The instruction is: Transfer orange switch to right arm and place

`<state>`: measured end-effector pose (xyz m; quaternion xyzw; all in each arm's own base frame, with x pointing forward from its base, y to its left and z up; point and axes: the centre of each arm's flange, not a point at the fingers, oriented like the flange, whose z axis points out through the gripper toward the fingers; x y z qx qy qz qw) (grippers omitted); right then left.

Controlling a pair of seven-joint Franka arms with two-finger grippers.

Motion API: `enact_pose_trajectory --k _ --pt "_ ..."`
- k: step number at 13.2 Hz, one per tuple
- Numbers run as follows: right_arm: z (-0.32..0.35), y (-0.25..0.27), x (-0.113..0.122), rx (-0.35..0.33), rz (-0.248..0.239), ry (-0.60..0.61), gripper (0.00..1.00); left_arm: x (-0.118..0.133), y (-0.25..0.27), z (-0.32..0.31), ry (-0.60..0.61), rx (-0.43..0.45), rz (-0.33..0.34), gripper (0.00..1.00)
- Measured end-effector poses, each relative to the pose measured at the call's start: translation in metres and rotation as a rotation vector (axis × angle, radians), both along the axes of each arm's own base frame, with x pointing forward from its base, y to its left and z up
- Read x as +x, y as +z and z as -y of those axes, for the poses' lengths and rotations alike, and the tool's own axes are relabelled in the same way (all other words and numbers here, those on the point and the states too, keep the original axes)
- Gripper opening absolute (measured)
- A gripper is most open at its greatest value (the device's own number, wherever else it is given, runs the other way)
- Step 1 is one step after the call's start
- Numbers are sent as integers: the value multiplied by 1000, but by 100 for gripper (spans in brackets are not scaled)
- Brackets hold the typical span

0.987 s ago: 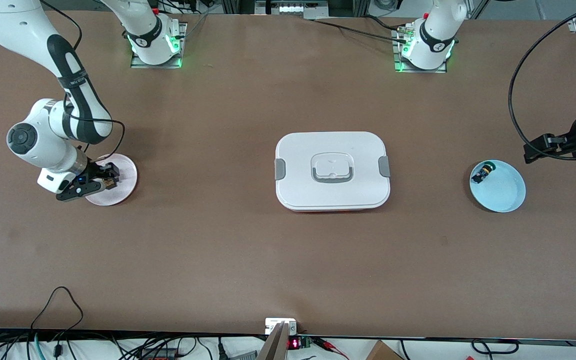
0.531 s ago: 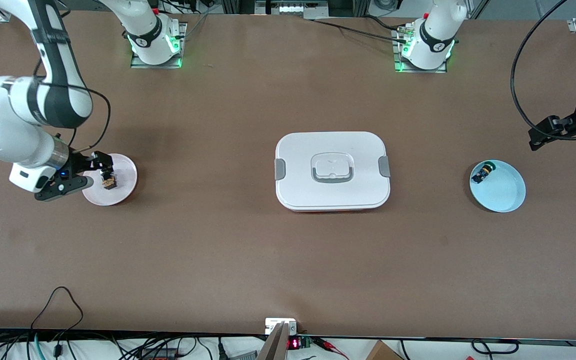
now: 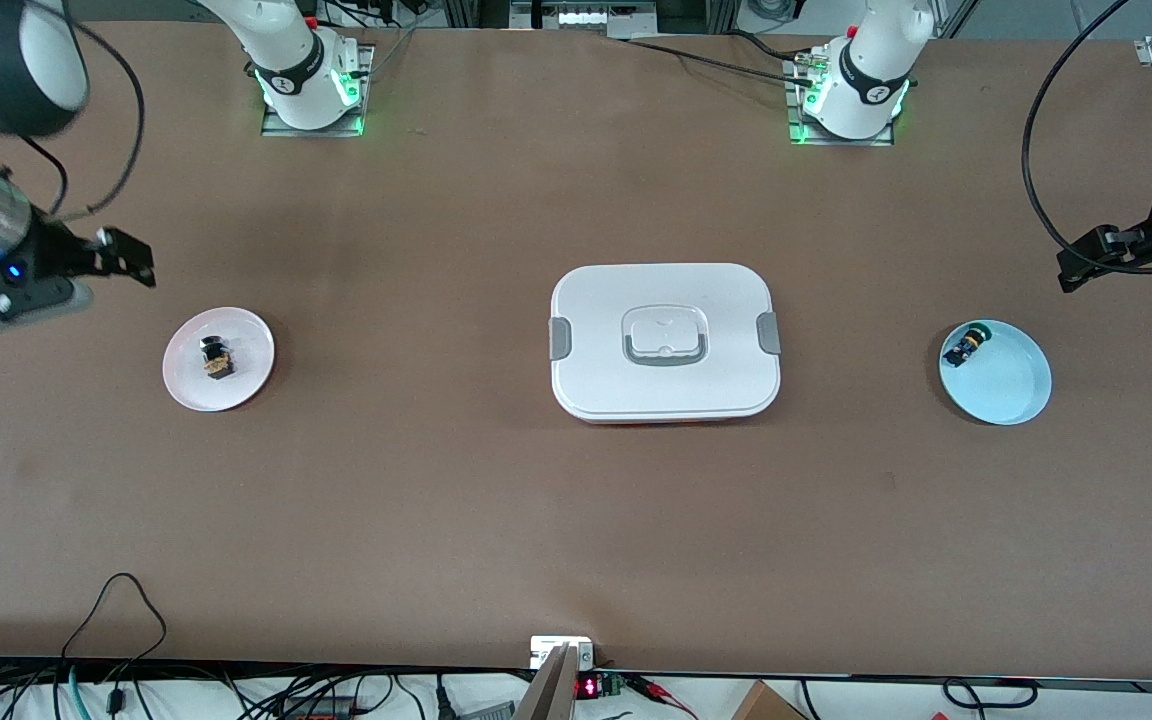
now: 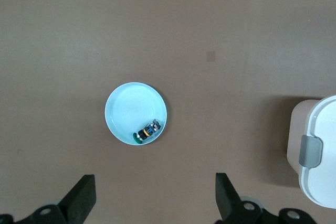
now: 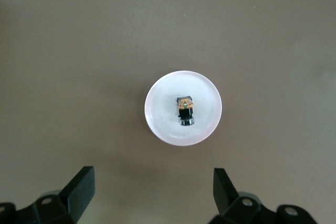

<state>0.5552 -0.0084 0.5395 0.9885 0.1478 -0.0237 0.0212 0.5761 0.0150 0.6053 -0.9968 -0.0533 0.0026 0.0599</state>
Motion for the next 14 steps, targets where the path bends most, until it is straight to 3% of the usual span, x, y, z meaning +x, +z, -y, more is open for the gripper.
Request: enact_pose_trajectory --k 2,4,7,10,14 --pt "-9 30 -19 3 21 -7 100 0 0 0 0 0 -3 100" --pt "-15 46 -23 3 45 2 100 0 0 -1 5 -11 -3 100" --pt "-16 63 -15 1 69 0 100 0 -1 -7 20 -23 -4 100" --pt "-16 58 -7 -1 61 -8 100 1 -5 -5 15 -23 -12 100" --pt "-23 58 -4 -2 67 -107 100 17 -12 -6 17 -26 -13 100"
